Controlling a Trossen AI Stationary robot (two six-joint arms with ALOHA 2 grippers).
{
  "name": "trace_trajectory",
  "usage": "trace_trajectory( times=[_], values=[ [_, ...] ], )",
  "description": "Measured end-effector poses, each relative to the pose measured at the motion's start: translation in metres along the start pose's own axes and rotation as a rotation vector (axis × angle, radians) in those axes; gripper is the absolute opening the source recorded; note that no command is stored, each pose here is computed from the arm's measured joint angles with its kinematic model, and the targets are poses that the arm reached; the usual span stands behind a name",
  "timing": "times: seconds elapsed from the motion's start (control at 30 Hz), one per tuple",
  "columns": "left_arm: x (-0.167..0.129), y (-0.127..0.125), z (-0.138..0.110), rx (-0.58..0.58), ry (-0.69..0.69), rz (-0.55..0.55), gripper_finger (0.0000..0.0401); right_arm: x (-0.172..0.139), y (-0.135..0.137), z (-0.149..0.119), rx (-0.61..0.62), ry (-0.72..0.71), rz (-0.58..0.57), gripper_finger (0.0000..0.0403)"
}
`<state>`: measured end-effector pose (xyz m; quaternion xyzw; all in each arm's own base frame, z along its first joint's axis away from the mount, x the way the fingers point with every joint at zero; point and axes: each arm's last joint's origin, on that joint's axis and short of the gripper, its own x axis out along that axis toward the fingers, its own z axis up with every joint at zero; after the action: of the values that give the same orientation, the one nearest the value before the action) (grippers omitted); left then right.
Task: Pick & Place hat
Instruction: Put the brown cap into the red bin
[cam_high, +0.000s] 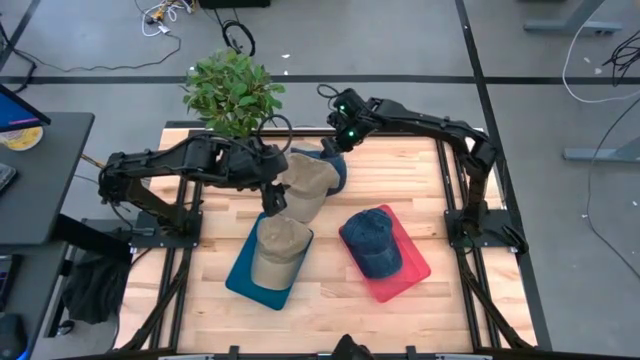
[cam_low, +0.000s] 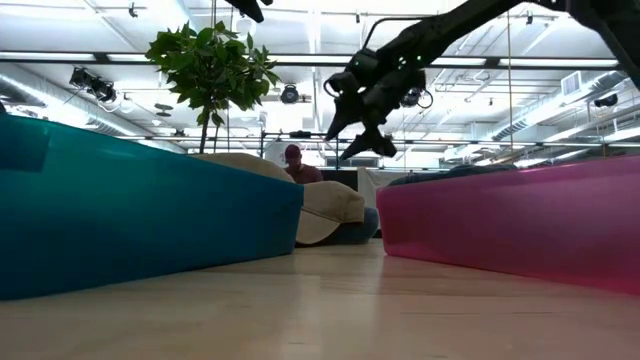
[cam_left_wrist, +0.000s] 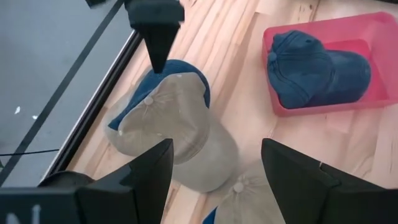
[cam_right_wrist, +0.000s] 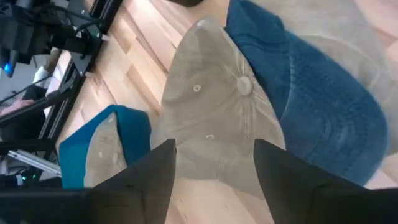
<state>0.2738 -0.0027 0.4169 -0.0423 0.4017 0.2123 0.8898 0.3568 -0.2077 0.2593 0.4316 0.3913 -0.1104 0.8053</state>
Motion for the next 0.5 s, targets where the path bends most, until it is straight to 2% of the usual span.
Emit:
trace_trajectory(
  times=[0.3,0.5],
  values=[
    [0.0,0.001,0.001,0.055,-0.012,0.016,0.0247,0.015,-0.013,-0.001,0.015,0.033,-0.07,0.0283],
    [0.001,0.004,0.003,0.068,-0.025,0.044,0.0248,0.015,-0.015,0.0,-0.012,0.008,-0.094,0.0295]
  ],
)
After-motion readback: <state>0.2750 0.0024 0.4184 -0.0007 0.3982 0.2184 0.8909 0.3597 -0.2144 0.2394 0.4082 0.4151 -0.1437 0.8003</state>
